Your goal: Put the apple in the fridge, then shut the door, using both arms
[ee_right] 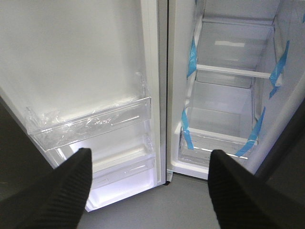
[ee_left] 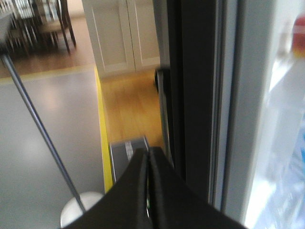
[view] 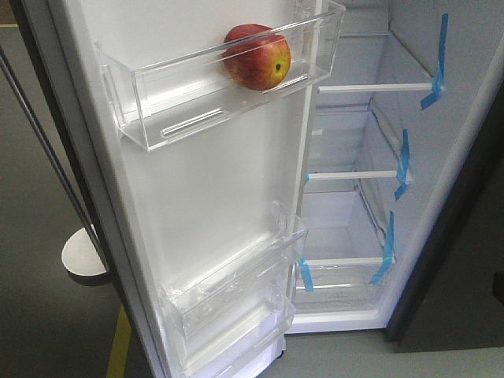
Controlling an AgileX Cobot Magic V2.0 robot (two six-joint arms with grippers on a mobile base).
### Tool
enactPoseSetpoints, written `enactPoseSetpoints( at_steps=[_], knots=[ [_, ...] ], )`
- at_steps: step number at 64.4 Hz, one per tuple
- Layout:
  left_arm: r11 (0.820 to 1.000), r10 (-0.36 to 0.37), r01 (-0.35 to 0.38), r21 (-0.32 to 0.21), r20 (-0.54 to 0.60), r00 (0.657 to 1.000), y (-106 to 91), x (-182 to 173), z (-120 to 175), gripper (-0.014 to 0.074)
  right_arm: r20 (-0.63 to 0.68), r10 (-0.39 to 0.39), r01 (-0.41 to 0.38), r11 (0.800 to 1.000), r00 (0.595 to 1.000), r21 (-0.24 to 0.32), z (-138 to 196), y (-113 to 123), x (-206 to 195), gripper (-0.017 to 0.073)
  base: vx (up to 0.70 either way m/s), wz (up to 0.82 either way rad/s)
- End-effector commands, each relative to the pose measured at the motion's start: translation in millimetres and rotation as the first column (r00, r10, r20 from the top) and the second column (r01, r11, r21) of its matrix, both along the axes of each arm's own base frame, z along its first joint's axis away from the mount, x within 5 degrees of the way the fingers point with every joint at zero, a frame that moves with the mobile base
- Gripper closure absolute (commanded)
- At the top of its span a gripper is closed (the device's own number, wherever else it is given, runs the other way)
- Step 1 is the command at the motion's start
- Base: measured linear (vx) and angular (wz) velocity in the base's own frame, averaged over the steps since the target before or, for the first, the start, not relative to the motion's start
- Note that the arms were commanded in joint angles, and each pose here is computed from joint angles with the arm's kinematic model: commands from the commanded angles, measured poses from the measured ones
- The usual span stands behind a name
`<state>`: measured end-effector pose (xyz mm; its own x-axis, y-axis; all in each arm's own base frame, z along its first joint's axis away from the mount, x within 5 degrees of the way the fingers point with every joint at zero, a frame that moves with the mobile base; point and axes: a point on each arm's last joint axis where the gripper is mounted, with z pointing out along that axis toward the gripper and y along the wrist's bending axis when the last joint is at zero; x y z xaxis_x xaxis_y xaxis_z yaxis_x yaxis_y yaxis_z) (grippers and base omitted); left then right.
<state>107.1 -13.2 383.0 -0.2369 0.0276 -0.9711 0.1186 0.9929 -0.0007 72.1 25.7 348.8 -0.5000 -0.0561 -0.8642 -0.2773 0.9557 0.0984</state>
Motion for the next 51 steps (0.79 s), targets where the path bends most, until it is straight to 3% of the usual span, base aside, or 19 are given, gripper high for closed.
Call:
enactPoseSetpoints(
  at_steps=[1, 34, 41, 51],
  knots=[
    [0.999, -0.010, 0.010, -0.032, -0.017, 1.000, -3.9, 15, 7, 0.0599, 0.077, -0.009, 0.008, 1.000, 0.997, 0.015, 11, 0, 3, 0.0069, 0.00, 0.00],
    [1.000, -0.010, 0.008, -0.024, -0.066, 0.998, -5.7, 28, 1, 0.0584, 0.077, -0.009, 0.008, 1.000, 0.997, 0.015, 11, 0, 3, 0.0069, 0.00, 0.00],
    [1.000, -0.016, 0.017, 0.005, -0.085, 0.996, -5.8, 29, -1, 0.0511, 0.077, -0.009, 0.008, 1.000, 0.997, 0.015, 11, 0, 3, 0.0069, 0.00, 0.00],
    [0.998, -0.028, 0.032, 0.052, -0.083, 0.996, -5.8, 29, -2, 0.0292, 0.077, -0.009, 0.008, 1.000, 0.997, 0.015, 11, 0, 3, 0.0069, 0.00, 0.00]
  ],
)
